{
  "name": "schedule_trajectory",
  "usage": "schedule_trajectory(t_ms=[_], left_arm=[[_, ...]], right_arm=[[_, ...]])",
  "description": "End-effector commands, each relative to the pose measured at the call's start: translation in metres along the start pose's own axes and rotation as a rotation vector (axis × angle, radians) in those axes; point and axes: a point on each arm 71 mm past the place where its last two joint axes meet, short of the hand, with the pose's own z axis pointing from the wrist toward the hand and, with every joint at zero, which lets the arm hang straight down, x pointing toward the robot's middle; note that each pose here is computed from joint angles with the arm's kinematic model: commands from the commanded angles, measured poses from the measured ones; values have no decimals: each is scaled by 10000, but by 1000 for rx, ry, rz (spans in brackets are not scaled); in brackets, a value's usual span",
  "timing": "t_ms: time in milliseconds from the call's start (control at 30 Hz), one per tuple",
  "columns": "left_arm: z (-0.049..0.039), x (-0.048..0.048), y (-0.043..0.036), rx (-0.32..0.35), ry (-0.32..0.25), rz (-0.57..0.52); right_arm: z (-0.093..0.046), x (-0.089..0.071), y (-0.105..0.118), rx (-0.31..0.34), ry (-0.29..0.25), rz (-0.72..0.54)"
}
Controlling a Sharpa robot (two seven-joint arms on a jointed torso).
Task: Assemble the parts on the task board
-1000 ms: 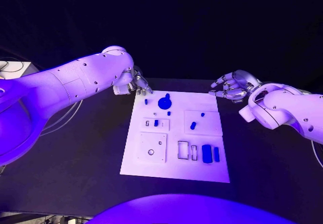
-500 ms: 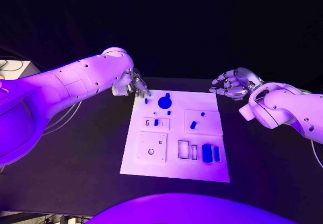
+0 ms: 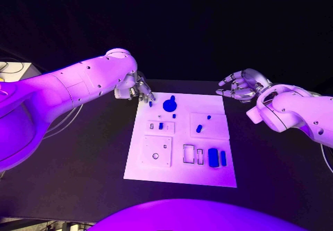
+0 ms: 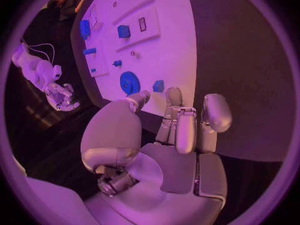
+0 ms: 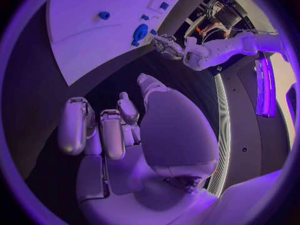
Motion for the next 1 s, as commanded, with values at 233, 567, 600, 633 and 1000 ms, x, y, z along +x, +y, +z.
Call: schedule_trajectory(t_ms=[233,567,600,633,1000], left_arm=[[-4,58,-52,22,63,4],[1,50,-50,22,54,-6],[1,50,-52,23,54,-7],[1,50,-55,24,53,-10],[3,58,-71,34,60,-25]], right_arm=[[3,13,16,-14,7,-1],[4,15,14,-11,9,-1],[5,15,15,-11,9,-1],[5,16,15,-11,10,-1],[6,20,17,-11,12,-1]])
